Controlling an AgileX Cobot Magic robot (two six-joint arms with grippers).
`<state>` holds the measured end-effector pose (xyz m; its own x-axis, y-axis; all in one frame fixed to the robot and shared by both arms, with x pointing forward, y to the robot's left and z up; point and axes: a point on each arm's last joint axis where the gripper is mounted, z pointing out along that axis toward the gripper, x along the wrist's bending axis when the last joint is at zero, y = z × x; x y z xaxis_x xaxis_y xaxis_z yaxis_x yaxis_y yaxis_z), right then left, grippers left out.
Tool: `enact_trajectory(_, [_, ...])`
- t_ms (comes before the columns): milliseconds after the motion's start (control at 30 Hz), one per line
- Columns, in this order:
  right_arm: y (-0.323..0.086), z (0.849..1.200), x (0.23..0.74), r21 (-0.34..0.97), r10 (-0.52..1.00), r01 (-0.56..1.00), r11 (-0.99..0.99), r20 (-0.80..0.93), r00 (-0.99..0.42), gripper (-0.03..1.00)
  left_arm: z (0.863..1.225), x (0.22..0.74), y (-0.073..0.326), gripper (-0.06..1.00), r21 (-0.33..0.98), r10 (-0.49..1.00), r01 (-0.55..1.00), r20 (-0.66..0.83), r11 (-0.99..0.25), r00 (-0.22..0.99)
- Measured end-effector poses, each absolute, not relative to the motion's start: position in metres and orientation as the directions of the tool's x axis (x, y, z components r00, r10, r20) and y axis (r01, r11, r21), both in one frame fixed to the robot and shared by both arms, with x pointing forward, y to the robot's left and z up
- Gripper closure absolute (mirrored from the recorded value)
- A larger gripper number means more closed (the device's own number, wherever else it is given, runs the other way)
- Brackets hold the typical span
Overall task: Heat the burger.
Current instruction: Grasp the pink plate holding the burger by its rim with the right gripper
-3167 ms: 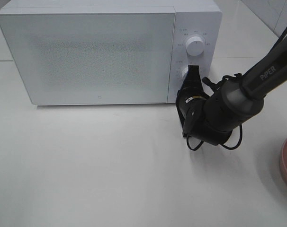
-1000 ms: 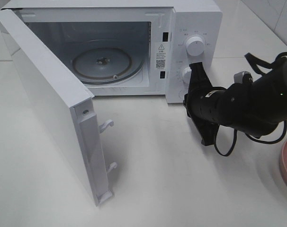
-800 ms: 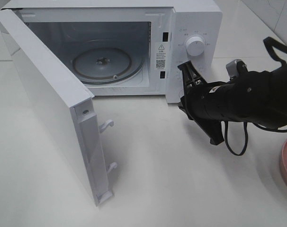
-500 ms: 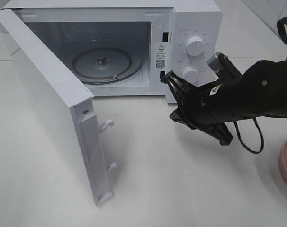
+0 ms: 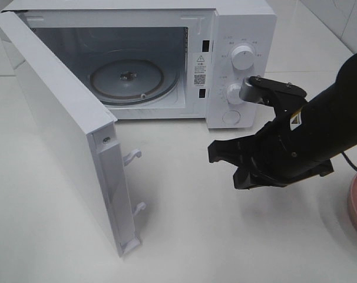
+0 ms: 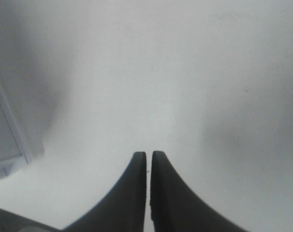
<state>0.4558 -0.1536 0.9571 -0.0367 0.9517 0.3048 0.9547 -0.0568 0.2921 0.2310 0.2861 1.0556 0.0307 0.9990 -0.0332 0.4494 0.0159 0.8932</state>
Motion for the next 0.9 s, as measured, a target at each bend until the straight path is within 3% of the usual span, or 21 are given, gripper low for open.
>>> enact_trajectory(200, [-0.163, 0.972, 0.438, 0.246, 0.959, 0.965, 0.094, 0.239, -0.154, 0.89, 1.056, 0.231, 0.286, -0.04, 0.893, 0.999, 0.449, -0.033, 0.016, 0.031])
enact_trajectory(433, [-0.18, 0.98, 0.431, 0.2, 0.971, 0.972, 0.126, 0.176, -0.163, 0.78, 1.056, 0.231, 0.286, -0.04, 0.893, 0.999, 0.449, -0.033, 0.016, 0.031])
enact_trajectory(467, [-0.188, 0.983, 0.432, 0.199, 0.974, 0.972, 0.127, 0.158, -0.16, 0.72, 1.056, 0.231, 0.286, -0.04, 0.893, 0.999, 0.449, -0.033, 0.016, 0.031])
enact_trajectory(533, [-0.193, 0.985, 0.432, 0.204, 0.976, 0.97, 0.129, 0.147, -0.161, 0.68, 1.056, 0.231, 0.286, -0.04, 0.893, 0.999, 0.449, -0.033, 0.016, 0.031])
enact_trajectory(567, [-0.2, 0.988, 0.433, 0.217, 0.977, 0.966, 0.141, 0.128, -0.171, 0.6, 1.056, 0.231, 0.286, -0.04, 0.893, 0.999, 0.449, -0.033, 0.016, 0.031])
enact_trajectory(600, [-0.2, 0.988, 0.433, 0.217, 0.977, 0.966, 0.141, 0.128, -0.171, 0.6, 1.056, 0.231, 0.286, -0.04, 0.893, 0.999, 0.449, -0.033, 0.016, 0.031])
enact_trajectory(633, [-0.207, 0.991, 0.434, 0.232, 0.977, 0.961, 0.154, 0.107, -0.182, 0.51, 1.056, 0.231, 0.286, -0.04, 0.893, 0.999, 0.449, -0.033, 0.016, 0.031])
enact_trajectory(667, [-0.207, 0.991, 0.434, 0.232, 0.977, 0.961, 0.154, 0.107, -0.182, 0.51, 1.056, 0.231, 0.286, -0.04, 0.893, 0.999, 0.449, -0.033, 0.016, 0.031])
enact_trajectory(733, [-0.217, 0.996, 0.435, 0.256, 0.979, 0.952, 0.166, 0.073, -0.191, 0.34, 1.056, 0.231, 0.286, -0.04, 0.893, 0.999, 0.449, -0.033, 0.016, 0.031])
enact_trajectory(767, [-0.217, 0.996, 0.435, 0.256, 0.979, 0.952, 0.166, 0.073, -0.191, 0.34, 1.056, 0.231, 0.286, -0.04, 0.893, 0.999, 0.449, -0.033, 0.016, 0.031])
enact_trajectory(800, [-0.223, 0.998, 0.436, 0.26, 0.981, 0.951, 0.165, 0.053, -0.185, 0.24, 1.056, 0.231, 0.286, -0.04, 0.893, 0.999, 0.449, -0.033, 0.016, 0.031])
enact_trajectory(900, [-0.232, 0.998, 0.436, 0.244, 0.986, 0.957, 0.157, 0.021, -0.167, 0.12, 1.056, 0.231, 0.286, -0.04, 0.893, 0.999, 0.449, -0.033, 0.016, 0.031])
